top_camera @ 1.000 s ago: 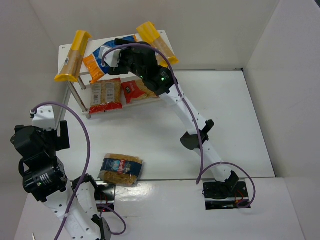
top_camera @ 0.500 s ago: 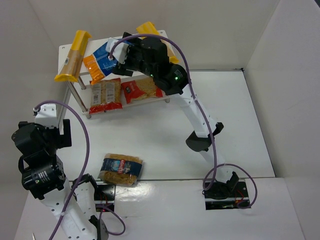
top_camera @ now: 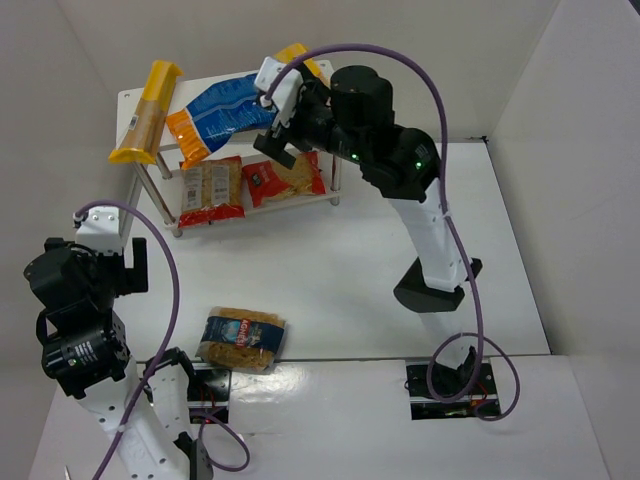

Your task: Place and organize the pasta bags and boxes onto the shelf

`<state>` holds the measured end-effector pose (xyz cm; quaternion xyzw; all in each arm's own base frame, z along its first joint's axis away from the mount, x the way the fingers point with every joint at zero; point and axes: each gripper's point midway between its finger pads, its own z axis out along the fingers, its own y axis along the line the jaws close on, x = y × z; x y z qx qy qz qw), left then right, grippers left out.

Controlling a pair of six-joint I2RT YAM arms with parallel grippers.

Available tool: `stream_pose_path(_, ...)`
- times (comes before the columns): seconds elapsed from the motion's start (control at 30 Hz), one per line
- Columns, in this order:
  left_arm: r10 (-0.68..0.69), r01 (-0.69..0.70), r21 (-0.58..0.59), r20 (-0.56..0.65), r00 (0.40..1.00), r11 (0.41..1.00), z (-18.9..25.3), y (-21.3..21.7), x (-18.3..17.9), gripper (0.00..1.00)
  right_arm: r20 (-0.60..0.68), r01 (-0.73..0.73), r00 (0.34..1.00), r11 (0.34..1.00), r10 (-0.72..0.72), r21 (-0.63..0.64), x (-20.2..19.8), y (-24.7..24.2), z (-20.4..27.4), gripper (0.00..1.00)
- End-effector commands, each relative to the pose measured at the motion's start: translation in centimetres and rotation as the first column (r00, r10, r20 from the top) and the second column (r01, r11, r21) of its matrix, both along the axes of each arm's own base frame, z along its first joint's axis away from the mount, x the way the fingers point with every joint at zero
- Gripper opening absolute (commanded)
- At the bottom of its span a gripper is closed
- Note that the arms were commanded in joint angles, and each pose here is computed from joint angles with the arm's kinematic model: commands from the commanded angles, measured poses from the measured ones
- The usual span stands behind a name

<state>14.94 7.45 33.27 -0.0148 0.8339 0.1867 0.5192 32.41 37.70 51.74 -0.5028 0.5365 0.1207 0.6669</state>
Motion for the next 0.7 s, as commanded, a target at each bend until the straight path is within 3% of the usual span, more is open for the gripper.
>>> stream_pose_path(0.0, -0.069, 0.069, 0.007, 0.018, 0.997, 0.998, 0.6, -0.9, 0.6, 1.0, -0.127, -0.006, 0.992, 0.999, 0.01, 0.035, -3.7, -3.4, 0.6, 0.96)
stream_pose_path(0.23, -0.135, 0.135, 0.001, -0.002, 0.991, 0.991, 0.6, -2.1, 0.3, 1.0, -0.217, 0.047, 0.975, 0.999, -0.05, -0.019, -6.4, -7.7, -0.1, 0.97)
stream_pose_path(0.43, -0.176, 0.175, -0.021, -0.022, 0.984, 0.984, 0.0, -2.9, 0.2, 1.0, -0.28, 0.126, 0.945, 0.977, -0.171, -0.171, -7.7, -11.8, -4.0, 0.97)
stream_pose_path(0.53, -0.188, 0.188, -0.015, -0.023, 0.982, 0.982, 0.0, -3.0, 0.2, 1.0, -0.342, 0.161, 0.897, 0.929, -0.279, -0.333, -7.3, -15.0, -9.9, 0.97)
stream_pose_path(0.57, -0.188, 0.188, -0.015, -0.023, 0.982, 0.982, 0.0, -3.0, 0.2, 1.0, -0.389, 0.148, 0.856, 0.883, -0.34, -0.445, -6.9, -16.2, -14.6, 0.97)
stream_pose_path(0.67, -0.192, 0.191, -0.033, -0.024, 0.981, 0.981, -0.3, -3.2, 0.3, 1.0, -0.468, 0.158, 0.775, 0.848, -0.424, -0.506, -6.8, -21.6, -20.2, 0.97)
